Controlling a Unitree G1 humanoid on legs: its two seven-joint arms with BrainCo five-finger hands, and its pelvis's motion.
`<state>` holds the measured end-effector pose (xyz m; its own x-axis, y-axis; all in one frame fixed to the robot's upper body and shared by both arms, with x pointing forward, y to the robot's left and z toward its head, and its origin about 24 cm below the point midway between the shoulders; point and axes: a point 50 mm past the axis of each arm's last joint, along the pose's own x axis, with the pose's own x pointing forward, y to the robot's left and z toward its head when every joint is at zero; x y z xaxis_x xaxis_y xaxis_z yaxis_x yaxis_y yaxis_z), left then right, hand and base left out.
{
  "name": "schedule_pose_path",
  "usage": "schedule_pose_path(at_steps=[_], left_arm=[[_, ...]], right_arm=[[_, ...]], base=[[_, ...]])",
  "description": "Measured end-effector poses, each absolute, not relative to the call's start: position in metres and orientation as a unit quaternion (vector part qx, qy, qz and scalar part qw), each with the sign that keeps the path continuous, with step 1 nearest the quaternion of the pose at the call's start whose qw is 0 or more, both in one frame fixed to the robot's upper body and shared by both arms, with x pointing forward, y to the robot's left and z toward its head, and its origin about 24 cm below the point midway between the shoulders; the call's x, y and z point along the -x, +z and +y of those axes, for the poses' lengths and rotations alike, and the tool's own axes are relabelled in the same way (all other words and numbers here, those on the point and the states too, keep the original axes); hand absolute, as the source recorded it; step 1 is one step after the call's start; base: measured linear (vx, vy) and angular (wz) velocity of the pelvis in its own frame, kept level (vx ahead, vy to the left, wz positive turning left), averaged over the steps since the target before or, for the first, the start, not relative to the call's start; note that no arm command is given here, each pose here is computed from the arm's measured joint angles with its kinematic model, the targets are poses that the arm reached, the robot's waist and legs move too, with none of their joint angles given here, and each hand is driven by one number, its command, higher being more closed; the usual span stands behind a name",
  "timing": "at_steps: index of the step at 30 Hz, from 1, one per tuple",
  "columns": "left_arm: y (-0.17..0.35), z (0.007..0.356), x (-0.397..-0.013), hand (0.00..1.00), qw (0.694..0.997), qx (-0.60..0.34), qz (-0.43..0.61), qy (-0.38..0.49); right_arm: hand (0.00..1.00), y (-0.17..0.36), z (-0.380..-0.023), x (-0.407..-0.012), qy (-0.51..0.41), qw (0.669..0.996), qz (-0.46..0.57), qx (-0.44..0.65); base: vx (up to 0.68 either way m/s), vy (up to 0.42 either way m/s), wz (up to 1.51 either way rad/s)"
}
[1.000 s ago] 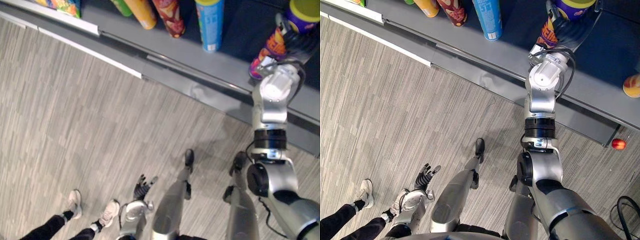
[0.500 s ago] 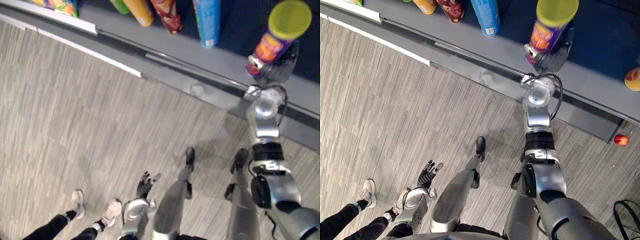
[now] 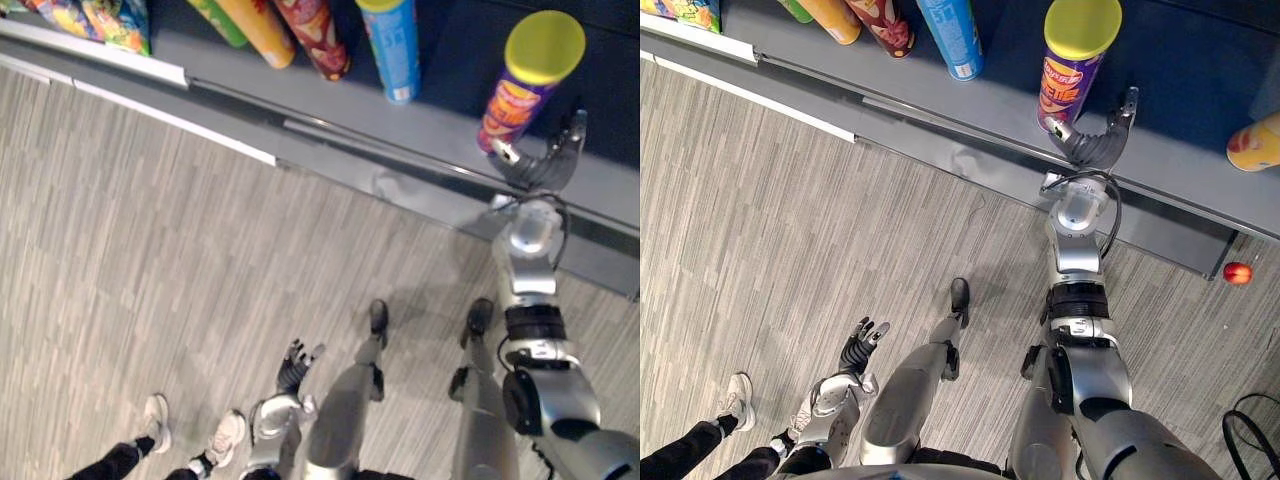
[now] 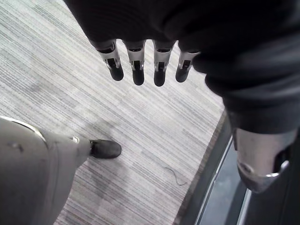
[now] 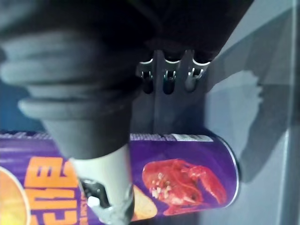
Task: Put the gum and the chips on the shelf.
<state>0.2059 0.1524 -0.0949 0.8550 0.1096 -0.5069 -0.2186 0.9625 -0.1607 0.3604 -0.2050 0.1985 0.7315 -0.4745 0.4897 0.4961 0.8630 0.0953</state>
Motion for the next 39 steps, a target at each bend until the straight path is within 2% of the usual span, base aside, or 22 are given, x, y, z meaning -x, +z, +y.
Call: schedule_pose_path(at_steps=[8, 13, 21, 26, 28, 32, 36, 38, 39], left_arm=[[-0.12, 0.172, -0.178, 0.0, 0.93, 0.104, 0.325, 0.132], [-0.133, 0.192, -0.157, 0.0, 0.912, 0.087, 0.368, 0.156], [-0.15, 0.203, -0.12, 0.0, 0.88, 0.082, 0.434, 0.176], [-0.156, 0.206, -0.101, 0.0, 0.863, 0.081, 0.462, 0.185], [-0.159, 0.206, -0.091, 0.0, 0.856, 0.088, 0.471, 0.194], [-0.161, 0.208, -0.079, 0.0, 0.845, 0.102, 0.48, 0.215], [-0.164, 0.208, -0.072, 0.0, 0.835, 0.113, 0.492, 0.22], [-0.164, 0.207, -0.072, 0.0, 0.833, 0.114, 0.495, 0.218], [-0.164, 0.206, -0.071, 0.0, 0.833, 0.113, 0.496, 0.218]], right_arm=[[0.0, 0.113, -0.216, -0.337, -0.232, 0.962, -0.136, 0.039], [0.0, 0.039, -0.233, -0.292, -0.222, 0.973, -0.02, 0.052], [0.0, -0.047, -0.225, -0.205, -0.158, 0.976, 0.141, 0.058], [0.0, -0.112, -0.22, -0.142, -0.143, 0.939, 0.311, 0.036], [0.0, -0.137, -0.219, -0.098, -0.156, 0.904, 0.398, 0.019], [0.0, -0.16, -0.217, -0.04, -0.207, 0.839, 0.502, -0.03], [0.0, -0.169, -0.215, -0.004, -0.28, 0.782, 0.547, -0.101], [0.0, -0.172, -0.208, 0.018, -0.329, 0.74, 0.567, -0.15], [0.0, -0.172, -0.208, 0.019, -0.334, 0.737, 0.566, -0.155]], base=[[0.03, -0.017, -0.11], [0.08, -0.009, -0.17], [0.07, -0.002, -0.21], [0.05, -0.012, -0.23], [0.06, -0.008, -0.13], [0.07, -0.007, 0.01], [0.07, -0.001, 0.29], [0.06, 0.009, 0.55], [0.05, 0.021, 0.46]])
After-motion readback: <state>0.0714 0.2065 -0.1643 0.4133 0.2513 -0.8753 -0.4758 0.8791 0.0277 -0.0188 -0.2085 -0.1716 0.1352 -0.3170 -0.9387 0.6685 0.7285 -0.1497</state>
